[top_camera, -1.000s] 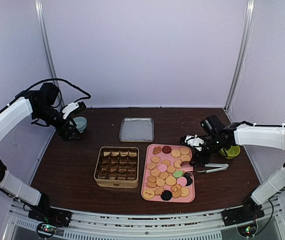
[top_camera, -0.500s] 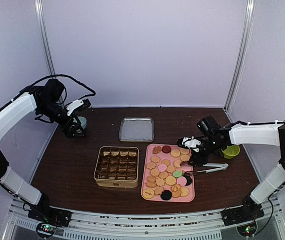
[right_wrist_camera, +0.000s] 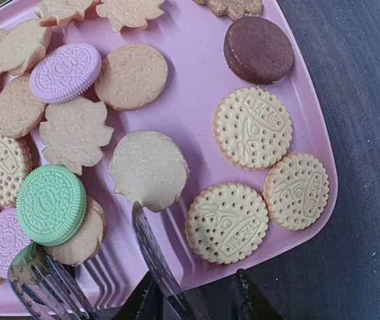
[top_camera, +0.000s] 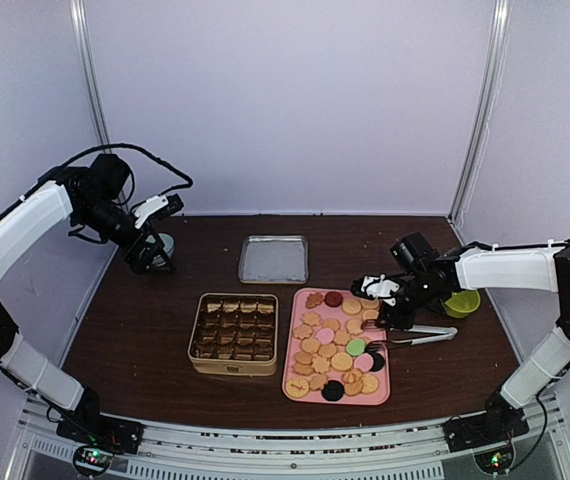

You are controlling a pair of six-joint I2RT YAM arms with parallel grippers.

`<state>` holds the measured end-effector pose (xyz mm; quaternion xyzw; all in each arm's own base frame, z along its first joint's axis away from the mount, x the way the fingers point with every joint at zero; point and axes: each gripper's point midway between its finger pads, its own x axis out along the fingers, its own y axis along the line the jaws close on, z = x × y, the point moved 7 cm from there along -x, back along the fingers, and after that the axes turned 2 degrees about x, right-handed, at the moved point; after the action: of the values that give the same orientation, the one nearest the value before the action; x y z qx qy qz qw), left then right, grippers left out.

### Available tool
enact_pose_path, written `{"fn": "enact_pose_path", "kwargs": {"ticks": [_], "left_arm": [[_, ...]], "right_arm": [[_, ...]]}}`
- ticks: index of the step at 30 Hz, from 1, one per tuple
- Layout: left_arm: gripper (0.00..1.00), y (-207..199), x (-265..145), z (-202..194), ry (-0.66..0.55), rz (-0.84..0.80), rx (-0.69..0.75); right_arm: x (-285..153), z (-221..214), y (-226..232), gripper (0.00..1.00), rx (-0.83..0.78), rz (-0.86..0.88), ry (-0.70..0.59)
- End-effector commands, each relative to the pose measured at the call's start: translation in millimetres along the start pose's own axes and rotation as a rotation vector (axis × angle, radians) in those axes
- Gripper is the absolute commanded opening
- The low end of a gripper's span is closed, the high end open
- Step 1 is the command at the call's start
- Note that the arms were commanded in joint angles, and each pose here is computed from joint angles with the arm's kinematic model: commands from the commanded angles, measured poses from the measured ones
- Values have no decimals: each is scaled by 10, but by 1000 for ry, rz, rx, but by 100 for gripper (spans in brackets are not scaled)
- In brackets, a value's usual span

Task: Pack the cookies
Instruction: Pick up the clamp from the plate.

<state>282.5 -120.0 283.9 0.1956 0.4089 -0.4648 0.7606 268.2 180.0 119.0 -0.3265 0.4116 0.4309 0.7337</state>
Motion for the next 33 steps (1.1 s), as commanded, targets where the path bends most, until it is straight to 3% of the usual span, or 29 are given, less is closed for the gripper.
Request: {"fn": "enact_pose_path", "kwargs": {"ticks": [1,9,13,24,28,33], "left_arm": [[98,-63,-108,85,-29,-3,16],[98,-104,-178,90,-42,10,27],[98,-120,-187,75,-41,8,27],[98,-237,-280,147,-93,-27,67],[98,-394,-360,280,-106,-43,152],[98,-766,-486,528,-122,-44,309]], "right_arm": [[-4,53,1,33,-16,-18,-11],[28,96,65,16,-19,18,16],[-18,137,25,0,-18,-21,7],[-525,380,-107,0,-32,-163,-93],[-761,574,-47,0,-22,-166,-163],[-1022,1140,209,0,6,-127,-323]]}}
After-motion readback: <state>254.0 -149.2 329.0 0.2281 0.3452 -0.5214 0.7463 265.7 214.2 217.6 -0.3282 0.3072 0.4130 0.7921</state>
